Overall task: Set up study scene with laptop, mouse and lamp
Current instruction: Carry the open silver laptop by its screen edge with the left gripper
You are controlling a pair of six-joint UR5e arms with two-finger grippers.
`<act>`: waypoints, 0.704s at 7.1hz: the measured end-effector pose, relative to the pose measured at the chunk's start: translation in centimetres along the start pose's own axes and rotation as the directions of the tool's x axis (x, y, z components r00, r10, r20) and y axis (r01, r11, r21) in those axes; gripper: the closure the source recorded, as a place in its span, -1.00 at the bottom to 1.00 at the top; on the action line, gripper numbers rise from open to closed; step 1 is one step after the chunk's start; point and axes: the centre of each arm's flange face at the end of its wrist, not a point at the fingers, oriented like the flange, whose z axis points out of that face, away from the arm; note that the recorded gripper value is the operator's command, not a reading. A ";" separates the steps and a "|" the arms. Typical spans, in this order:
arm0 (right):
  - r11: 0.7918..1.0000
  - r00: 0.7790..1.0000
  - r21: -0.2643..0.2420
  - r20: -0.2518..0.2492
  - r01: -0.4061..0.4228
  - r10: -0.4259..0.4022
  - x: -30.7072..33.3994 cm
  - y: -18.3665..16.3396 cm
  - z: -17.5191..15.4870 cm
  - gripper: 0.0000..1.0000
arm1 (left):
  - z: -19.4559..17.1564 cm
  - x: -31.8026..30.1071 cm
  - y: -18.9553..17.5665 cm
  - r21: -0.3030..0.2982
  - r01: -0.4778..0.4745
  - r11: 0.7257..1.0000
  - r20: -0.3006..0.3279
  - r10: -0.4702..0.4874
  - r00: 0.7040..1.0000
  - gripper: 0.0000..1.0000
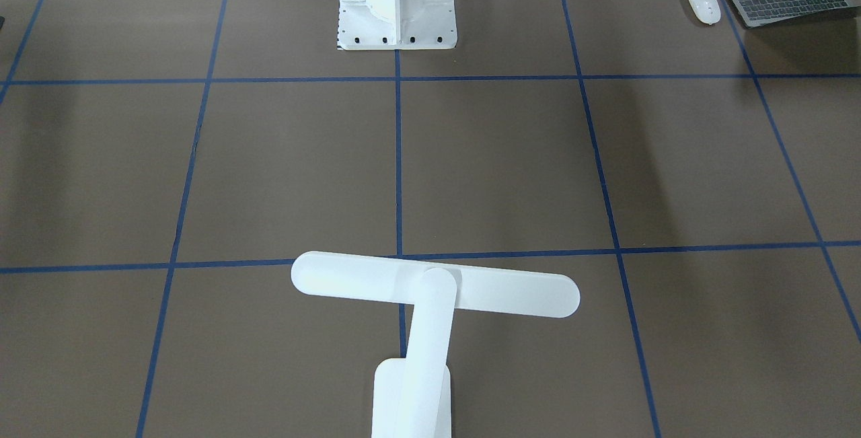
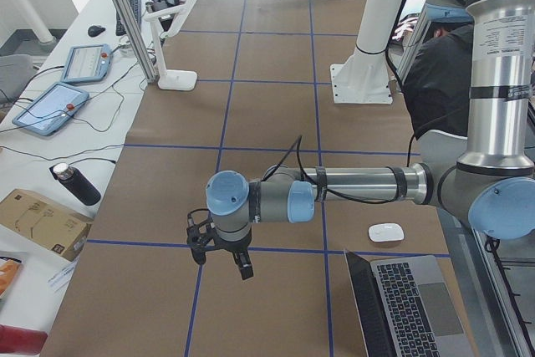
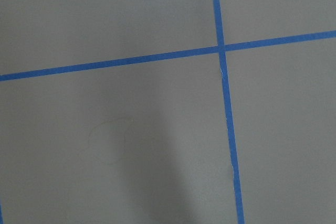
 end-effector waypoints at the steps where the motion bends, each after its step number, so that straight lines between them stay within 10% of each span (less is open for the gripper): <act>1: 1.000 1.000 -0.009 0.007 -0.009 0.009 0.3 0.1 0.3 -0.99 | 0.9 -2.5 2.6 -0.012 0.125 0.992 0.020 -0.125 0.992 -1.00; 5: 0.998 0.996 -0.048 0.069 -0.045 0.048 1.3 1.5 1.5 -0.99 | 0.7 -11.8 12.0 0.014 0.507 0.862 0.080 -0.506 0.859 -1.00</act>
